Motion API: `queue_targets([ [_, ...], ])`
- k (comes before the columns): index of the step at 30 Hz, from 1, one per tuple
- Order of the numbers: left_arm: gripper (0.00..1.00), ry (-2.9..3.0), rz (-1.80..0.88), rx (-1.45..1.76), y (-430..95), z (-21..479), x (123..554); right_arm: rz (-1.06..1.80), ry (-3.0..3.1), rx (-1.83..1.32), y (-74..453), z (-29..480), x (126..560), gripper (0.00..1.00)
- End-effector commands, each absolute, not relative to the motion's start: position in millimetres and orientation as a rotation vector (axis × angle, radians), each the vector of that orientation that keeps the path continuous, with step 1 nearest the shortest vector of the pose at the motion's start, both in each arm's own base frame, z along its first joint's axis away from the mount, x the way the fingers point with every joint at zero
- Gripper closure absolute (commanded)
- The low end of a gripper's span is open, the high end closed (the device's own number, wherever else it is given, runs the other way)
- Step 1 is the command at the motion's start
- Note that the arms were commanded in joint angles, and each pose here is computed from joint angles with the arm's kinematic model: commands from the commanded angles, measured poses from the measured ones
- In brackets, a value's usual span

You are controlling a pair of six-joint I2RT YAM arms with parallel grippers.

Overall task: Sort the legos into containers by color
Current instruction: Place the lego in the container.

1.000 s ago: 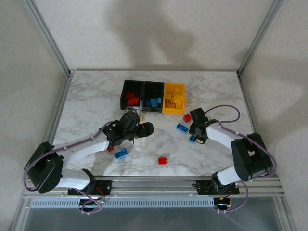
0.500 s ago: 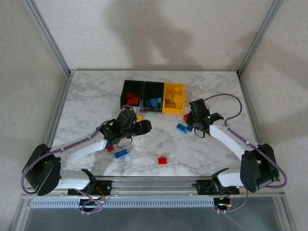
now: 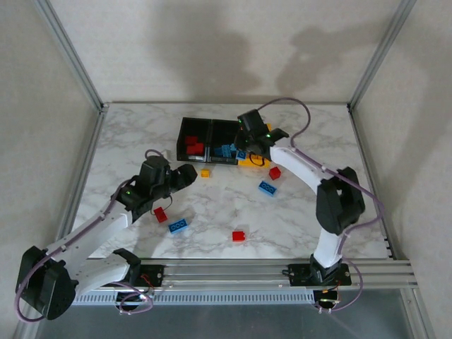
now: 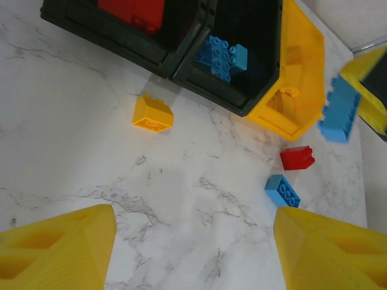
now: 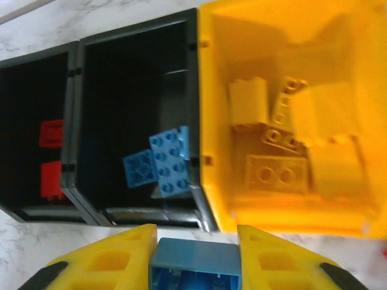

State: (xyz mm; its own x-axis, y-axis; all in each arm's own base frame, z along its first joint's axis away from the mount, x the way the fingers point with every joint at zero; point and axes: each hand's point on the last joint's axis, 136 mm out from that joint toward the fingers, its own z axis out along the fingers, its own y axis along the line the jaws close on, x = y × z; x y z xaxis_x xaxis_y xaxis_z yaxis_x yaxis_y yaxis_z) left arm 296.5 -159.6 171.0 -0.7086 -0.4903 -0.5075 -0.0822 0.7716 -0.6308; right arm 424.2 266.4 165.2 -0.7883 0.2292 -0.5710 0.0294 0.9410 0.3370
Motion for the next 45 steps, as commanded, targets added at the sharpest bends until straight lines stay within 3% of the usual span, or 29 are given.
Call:
queue_targets([
  [1, 0.3, 2.31, -0.761, -0.438, -153, 163, 286, 0.447, 2.455, 0.117, 291, 167, 440, 0.79],
  [15, 0.3, 2.325, -0.75, -0.462, -146, 156, 280, 0.495, 2.46, 0.041, 347, 133, 504, 0.78],
  [27, 0.3, 2.329, -0.722, -0.47, -141, 154, 277, 0.457, 2.489, 0.024, 358, 90, 522, 0.77],
  [30, 0.3, 2.333, -0.722, -0.469, -141, 153, 277, 0.451, 2.486, 0.028, 359, 88, 523, 0.72],
  [34, 0.3, 2.334, -0.725, -0.471, -141, 153, 277, 0.441, 2.475, 0.034, 357, 94, 525, 0.56],
  [45, 0.3, 2.324, -0.733, -0.483, -140, 156, 275, 0.464, 2.396, -0.035, 360, 149, 509, 0.51],
])
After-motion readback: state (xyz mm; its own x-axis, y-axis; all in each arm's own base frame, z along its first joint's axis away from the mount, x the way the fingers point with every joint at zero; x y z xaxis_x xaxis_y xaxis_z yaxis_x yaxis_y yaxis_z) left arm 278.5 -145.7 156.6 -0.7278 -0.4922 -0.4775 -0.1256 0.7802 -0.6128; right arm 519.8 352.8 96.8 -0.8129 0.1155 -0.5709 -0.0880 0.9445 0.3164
